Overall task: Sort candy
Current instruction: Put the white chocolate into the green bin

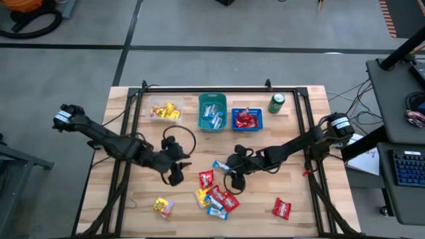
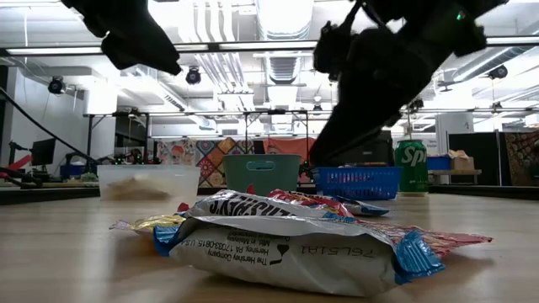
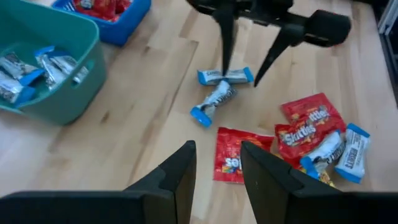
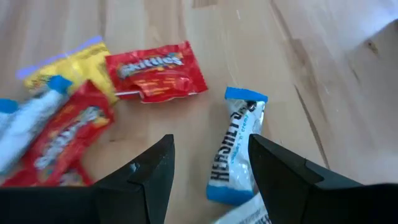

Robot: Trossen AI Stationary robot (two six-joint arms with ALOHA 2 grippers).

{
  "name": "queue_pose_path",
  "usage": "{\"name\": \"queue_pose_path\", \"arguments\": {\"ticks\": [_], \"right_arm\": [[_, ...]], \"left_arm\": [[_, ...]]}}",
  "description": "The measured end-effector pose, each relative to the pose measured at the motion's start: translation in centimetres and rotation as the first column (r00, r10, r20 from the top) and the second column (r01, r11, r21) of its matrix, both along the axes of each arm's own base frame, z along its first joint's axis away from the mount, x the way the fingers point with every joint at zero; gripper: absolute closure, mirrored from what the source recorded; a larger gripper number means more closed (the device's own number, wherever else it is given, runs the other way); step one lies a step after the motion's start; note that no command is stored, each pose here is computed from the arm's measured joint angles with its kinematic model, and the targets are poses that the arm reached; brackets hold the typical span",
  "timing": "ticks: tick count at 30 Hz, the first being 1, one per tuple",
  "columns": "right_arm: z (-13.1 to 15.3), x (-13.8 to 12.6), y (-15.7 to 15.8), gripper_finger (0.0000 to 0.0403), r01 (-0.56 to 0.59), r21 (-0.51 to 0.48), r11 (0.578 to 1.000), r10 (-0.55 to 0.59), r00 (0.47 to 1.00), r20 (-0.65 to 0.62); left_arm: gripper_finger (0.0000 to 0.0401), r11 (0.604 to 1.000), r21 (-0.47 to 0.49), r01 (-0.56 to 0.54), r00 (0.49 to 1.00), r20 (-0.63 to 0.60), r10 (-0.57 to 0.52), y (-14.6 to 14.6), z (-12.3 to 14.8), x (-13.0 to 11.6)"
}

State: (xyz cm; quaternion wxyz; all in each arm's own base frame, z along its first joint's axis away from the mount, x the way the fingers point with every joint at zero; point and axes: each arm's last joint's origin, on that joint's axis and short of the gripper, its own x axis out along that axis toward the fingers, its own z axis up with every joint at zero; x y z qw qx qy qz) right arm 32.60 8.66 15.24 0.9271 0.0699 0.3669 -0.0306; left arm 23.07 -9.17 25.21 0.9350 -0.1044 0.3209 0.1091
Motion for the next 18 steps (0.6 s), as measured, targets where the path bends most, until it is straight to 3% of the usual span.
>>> {"name": "queue_pose_path", "arguments": {"ticks": [7, 18], "right_arm": [[-2.3, 0.7, 0.0, 0.0207, 0.042, -0.074, 0.996, -0.042, 0.999, -0.007], [-4.4, 1.0, -0.5, 0.022, 0.051, -0.098, 0.994, -0.057, 0.997, -0.059]], "left_arm": [[0.0291, 1.0, 0.011, -0.02, 0.999, -0.034, 0.02, -1.4, -1.7, 0.8], [0.0291, 0.999, 0.029, -0.035, 0.997, -0.061, 0.036, -1.8, -3.1, 1.7]]}}
